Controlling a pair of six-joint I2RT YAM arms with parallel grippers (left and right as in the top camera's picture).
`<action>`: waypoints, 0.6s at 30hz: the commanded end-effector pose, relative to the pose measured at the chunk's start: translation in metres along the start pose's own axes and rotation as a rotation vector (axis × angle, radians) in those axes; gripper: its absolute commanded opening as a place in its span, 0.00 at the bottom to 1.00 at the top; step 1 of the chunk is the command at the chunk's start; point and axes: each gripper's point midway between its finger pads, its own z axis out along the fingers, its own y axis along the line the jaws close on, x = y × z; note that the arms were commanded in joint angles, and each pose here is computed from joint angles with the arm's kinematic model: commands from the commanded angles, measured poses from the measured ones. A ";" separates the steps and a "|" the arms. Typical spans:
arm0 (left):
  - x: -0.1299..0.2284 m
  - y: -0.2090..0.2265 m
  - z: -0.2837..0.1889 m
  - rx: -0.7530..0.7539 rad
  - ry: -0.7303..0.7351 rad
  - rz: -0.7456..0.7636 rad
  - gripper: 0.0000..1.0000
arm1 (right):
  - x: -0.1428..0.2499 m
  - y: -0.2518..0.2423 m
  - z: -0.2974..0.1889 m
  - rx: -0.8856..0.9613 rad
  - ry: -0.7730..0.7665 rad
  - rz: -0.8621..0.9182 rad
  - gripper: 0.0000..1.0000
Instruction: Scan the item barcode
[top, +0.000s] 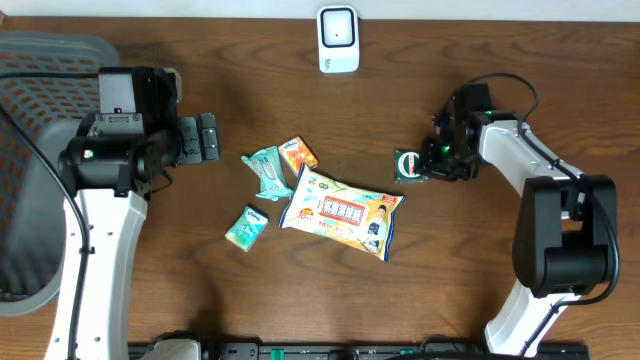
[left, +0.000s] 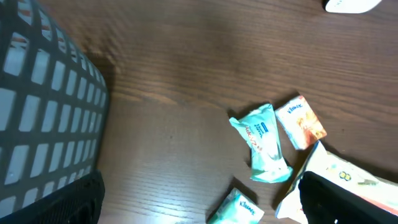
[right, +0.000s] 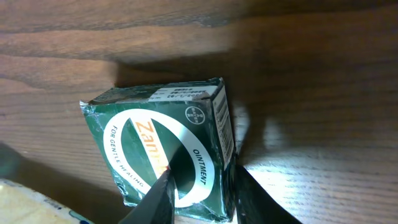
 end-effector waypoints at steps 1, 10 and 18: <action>0.006 -0.016 0.000 0.096 0.033 -0.068 0.98 | 0.015 -0.004 0.025 -0.028 0.081 -0.001 0.26; 0.014 -0.063 0.007 0.308 0.103 -0.038 0.98 | 0.015 0.002 0.047 -0.087 0.103 -0.001 0.01; 0.036 -0.092 0.059 0.327 0.262 0.002 0.62 | 0.012 0.001 0.050 -0.088 0.094 -0.006 0.01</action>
